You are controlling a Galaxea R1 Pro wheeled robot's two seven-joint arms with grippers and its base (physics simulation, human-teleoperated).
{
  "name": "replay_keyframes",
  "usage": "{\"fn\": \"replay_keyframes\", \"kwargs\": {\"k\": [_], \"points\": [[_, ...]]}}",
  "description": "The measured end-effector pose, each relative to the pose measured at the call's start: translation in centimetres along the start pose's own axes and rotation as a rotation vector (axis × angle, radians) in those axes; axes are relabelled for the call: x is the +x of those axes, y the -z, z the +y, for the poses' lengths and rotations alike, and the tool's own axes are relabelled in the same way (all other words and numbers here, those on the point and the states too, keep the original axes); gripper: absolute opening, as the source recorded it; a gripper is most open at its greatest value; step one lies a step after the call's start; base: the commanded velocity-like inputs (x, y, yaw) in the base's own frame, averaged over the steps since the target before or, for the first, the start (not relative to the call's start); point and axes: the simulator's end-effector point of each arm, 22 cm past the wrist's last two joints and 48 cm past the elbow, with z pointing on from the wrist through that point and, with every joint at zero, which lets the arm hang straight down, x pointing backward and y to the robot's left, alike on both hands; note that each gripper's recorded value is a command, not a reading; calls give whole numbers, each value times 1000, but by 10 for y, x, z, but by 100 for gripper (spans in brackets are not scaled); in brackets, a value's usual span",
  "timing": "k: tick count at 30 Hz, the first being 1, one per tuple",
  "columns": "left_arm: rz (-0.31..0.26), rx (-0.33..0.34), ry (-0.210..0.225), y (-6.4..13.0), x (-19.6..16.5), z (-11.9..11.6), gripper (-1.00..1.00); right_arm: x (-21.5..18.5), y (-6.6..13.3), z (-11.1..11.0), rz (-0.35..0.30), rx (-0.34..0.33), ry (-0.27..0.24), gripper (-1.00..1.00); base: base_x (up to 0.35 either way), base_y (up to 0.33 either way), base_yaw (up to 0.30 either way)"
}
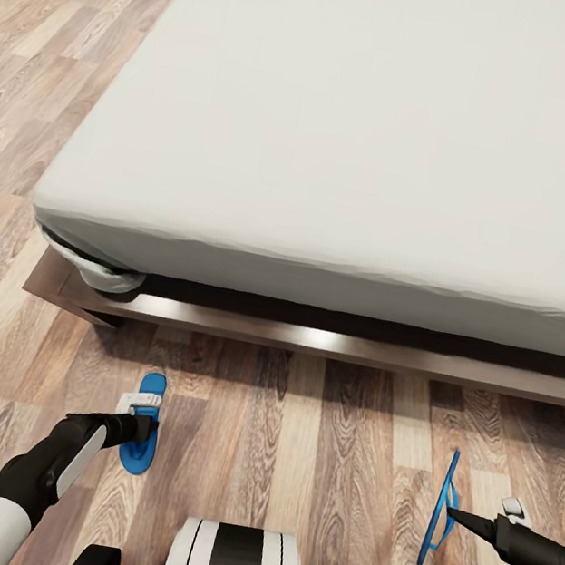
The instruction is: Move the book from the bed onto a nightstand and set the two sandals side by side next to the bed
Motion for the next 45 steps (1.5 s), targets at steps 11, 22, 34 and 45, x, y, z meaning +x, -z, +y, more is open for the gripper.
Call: {"fn": "replay_keyframes", "kwargs": {"k": [11,22,34,45], "points": [[2,0,0,0,0,0,-100,0,0,0,0,-1,0,-100,0,0,0],[26,-3,3,-9,12,3,-100,5,-5,-8,14,7,-18,-100,0,0,0],[27,-3,4,-9,12,3,-100,5,-5,-9,14,7,-18,-100,0,0,0],[27,-3,5,-9,12,3,-100,5,-5,-8,14,7,-18,-100,0,0,0]]}}
